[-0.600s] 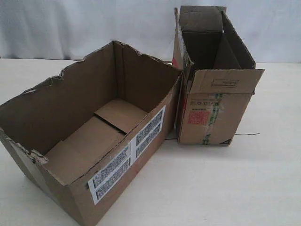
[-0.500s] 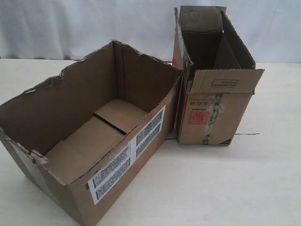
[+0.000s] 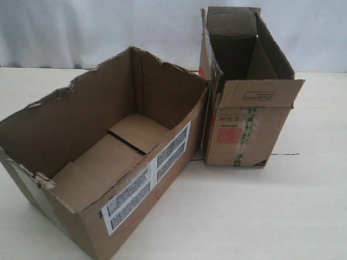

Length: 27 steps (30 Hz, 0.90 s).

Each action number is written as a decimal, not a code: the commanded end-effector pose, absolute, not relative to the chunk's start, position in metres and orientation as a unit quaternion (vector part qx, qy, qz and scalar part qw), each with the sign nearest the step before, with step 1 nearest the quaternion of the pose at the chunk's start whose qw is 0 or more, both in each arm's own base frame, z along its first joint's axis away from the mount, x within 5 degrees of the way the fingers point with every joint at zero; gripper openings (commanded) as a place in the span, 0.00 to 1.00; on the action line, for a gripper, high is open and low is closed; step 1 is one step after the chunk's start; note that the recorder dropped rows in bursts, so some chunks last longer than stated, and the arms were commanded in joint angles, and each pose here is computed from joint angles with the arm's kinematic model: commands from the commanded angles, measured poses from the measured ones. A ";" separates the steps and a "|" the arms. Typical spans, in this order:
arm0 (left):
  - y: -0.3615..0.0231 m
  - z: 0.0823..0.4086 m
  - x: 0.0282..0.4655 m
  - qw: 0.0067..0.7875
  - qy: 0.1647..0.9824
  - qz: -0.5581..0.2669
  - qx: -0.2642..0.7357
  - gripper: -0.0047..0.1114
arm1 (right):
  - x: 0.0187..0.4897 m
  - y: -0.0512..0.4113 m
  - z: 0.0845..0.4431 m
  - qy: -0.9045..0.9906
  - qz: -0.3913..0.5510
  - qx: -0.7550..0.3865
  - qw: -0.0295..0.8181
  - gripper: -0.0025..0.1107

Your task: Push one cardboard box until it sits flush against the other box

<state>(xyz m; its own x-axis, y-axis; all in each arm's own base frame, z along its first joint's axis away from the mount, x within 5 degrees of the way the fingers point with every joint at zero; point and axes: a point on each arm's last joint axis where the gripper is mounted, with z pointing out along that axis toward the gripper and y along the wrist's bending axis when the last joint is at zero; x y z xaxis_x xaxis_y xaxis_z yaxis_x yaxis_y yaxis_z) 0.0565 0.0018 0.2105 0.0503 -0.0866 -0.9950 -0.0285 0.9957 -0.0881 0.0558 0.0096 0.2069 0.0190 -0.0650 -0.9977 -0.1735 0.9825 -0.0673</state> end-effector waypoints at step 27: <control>-0.013 0.196 0.069 0.638 0.758 -0.134 -0.018 0.04 | 0.056 0.009 0.206 0.699 0.036 -0.083 0.709 0.07</control>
